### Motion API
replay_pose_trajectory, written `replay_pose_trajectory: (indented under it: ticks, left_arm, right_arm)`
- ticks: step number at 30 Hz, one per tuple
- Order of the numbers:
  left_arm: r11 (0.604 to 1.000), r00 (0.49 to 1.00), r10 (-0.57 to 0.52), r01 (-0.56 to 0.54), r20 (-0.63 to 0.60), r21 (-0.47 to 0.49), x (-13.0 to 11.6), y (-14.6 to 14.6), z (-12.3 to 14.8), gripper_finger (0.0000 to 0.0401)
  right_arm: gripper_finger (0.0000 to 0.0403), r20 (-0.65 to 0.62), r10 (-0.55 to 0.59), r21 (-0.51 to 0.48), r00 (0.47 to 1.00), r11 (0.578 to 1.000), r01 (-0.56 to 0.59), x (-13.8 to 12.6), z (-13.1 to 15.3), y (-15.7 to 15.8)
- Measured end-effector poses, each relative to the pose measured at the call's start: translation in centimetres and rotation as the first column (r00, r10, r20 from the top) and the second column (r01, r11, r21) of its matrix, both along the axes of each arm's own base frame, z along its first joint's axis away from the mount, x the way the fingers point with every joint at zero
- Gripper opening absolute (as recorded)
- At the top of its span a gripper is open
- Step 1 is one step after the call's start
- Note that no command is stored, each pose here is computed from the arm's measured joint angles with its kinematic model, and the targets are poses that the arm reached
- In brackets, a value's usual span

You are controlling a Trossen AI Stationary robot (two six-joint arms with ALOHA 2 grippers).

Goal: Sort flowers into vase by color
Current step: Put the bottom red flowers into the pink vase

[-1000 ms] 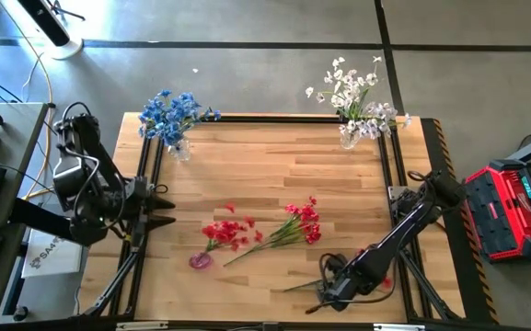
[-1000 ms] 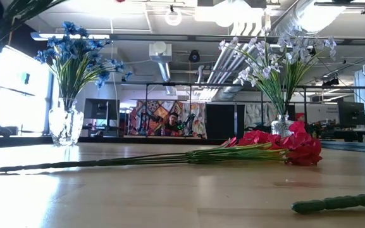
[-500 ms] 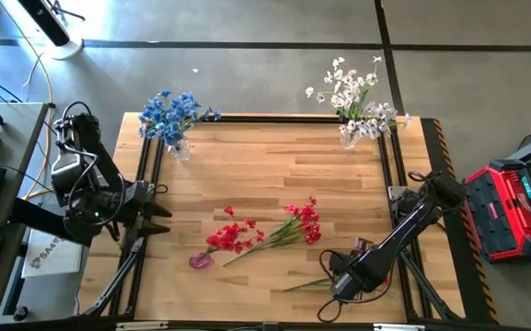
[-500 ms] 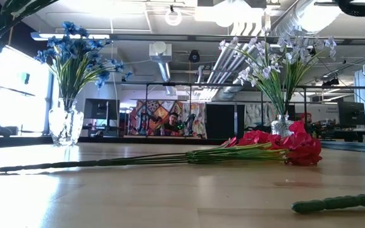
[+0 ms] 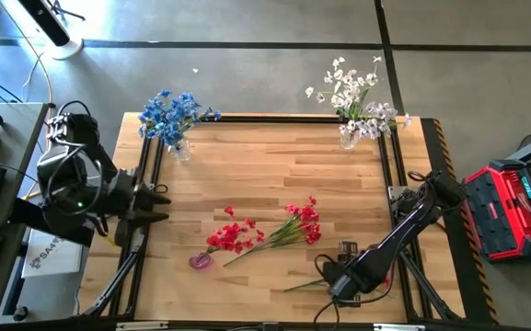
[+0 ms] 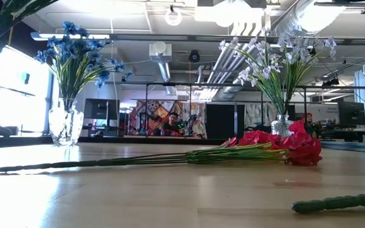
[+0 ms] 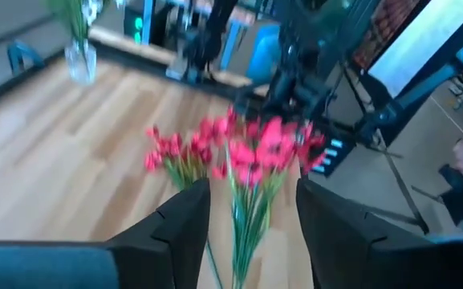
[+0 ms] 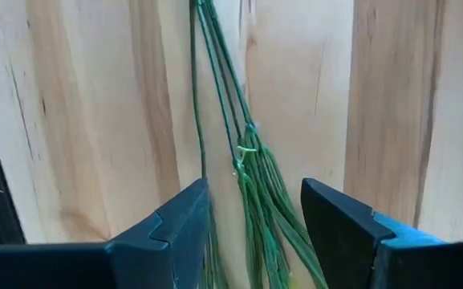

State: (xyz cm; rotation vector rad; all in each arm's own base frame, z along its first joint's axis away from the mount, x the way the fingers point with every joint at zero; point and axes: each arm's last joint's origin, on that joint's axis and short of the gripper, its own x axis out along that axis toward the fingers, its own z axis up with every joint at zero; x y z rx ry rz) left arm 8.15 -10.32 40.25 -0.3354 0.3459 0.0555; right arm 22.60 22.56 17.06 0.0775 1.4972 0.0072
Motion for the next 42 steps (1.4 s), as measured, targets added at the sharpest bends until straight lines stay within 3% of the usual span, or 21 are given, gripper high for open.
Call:
replay_pose_trajectory:
  ticks: [4,8,14,17,23,27,30,34,38,42]
  left_arm:
    - [1.000,0.999,0.005,-0.007,0.052,0.026,0.3,-0.1,1.7,0.0171]
    - [1.000,0.996,0.018,-0.019,0.083,0.013,0.7,0.0,3.0,0.0171]
    - [1.000,0.998,0.025,-0.026,0.065,0.010,2.1,-0.4,3.5,0.0171]
    - [1.000,0.999,0.013,-0.013,0.038,0.006,3.2,-0.7,3.3,0.0170]
    - [0.998,0.999,-0.045,0.043,0.030,0.054,6.1,-1.4,3.3,0.0170]
    - [0.994,0.997,-0.073,0.070,0.033,0.086,7.6,-1.4,3.2,0.0170]
    - [0.988,0.996,-0.093,0.090,0.016,0.129,8.5,-1.4,2.9,0.0170]
    - [0.968,0.993,-0.117,0.117,-0.015,0.223,9.6,-1.6,2.4,0.0170]
    - [0.917,0.986,-0.158,0.169,-0.061,0.360,10.5,-2.4,1.7,0.0170]
    - [0.862,0.978,-0.187,0.211,-0.096,0.461,11.7,-3.3,0.9,0.0170]
  right_arm:
    - [0.0188,-0.013,0.013,-0.041,1.000,0.999,-0.013,-0.5,-0.2,-0.1]
    - [0.0188,-0.053,0.011,-0.014,0.999,1.000,-0.012,-1.3,-1.6,-0.3]
    - [0.0184,-0.058,-0.087,-0.003,0.994,0.996,0.087,-1.8,-2.9,-0.7]
    - [0.0152,-0.057,-0.098,0.002,0.994,0.995,0.098,-1.6,-2.7,-0.7]
    - [0.0018,-0.081,-0.167,0.087,0.983,0.981,0.174,-0.2,-1.4,-0.4]
    - [0.0013,-0.091,-0.284,0.126,0.954,0.947,0.294,1.0,-0.3,-0.7]
    - [0.0003,-0.093,-0.394,0.167,0.914,0.899,0.405,1.7,1.1,-1.3]
    - [0.0003,-0.105,-0.580,0.277,0.808,0.763,0.584,2.4,3.9,-2.6]
    - [0.0002,-0.090,-0.680,0.434,0.728,0.631,0.643,2.9,7.4,-4.5]
    - [0.0001,-0.083,-0.734,0.542,0.675,0.534,0.648,3.0,10.4,-7.0]
